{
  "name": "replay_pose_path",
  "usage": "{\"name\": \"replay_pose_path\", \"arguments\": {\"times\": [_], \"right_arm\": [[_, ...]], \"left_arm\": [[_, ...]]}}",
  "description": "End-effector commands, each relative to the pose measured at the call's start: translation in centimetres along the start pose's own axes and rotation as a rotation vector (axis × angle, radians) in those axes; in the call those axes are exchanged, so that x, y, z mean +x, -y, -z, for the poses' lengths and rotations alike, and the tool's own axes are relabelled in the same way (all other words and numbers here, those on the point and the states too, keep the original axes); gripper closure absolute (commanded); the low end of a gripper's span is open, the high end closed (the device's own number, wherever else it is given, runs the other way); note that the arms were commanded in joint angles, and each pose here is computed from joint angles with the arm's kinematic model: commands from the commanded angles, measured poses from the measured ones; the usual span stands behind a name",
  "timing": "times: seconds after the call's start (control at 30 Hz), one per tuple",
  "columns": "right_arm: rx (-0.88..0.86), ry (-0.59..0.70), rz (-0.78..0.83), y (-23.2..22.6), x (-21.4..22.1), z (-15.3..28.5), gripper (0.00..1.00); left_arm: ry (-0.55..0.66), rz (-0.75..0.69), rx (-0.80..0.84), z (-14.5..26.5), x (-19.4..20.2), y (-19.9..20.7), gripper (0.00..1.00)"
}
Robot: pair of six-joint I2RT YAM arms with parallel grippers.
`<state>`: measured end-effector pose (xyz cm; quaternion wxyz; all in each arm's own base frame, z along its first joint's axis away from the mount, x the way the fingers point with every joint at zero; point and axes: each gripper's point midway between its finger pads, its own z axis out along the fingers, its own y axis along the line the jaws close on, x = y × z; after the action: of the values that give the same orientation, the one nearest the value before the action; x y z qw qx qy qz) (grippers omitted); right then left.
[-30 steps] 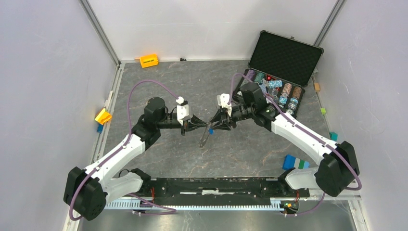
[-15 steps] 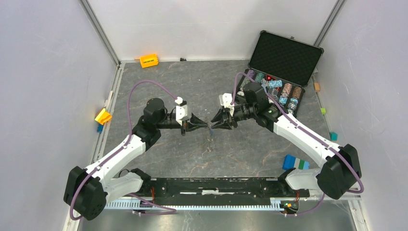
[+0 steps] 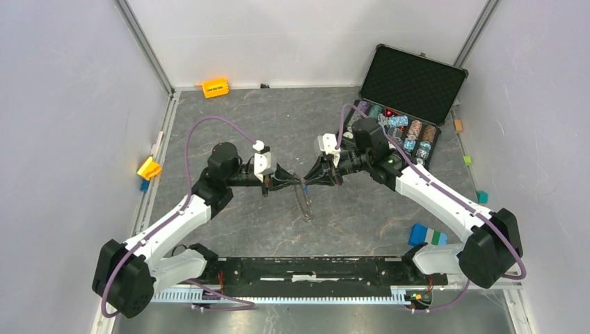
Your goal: Put the keys on the keyring
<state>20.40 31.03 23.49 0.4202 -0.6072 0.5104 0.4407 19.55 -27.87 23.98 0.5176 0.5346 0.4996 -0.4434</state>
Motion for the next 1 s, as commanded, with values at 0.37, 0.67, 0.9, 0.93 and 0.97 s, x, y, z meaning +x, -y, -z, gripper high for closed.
{"name": "replay_pose_path", "arguments": {"times": [0.37, 0.67, 0.9, 0.93, 0.97], "right_arm": [[-0.024, 0.033, 0.015, -0.3, -0.8, -0.4, 0.79], [-0.013, 0.026, 0.012, -0.1, -0.9, -0.6, 0.99], [0.073, -0.001, 0.022, 1.1, -1.3, 0.0, 1.0], [0.087, -0.008, 0.022, 1.3, -1.4, 0.0, 1.0], [0.096, -0.021, 0.029, 1.3, -1.4, 0.0, 1.0]], "left_arm": [[0.044, -0.021, 0.009, -0.2, -1.2, -0.1, 0.98], [0.042, -0.018, 0.009, -0.3, -1.0, -0.1, 0.98], [-0.008, -0.043, -0.012, -0.1, 0.4, -0.5, 0.98], [-0.022, -0.043, -0.016, -0.1, 0.6, -0.6, 0.98], [-0.034, -0.047, -0.019, -0.1, 0.9, -0.7, 0.98]]}}
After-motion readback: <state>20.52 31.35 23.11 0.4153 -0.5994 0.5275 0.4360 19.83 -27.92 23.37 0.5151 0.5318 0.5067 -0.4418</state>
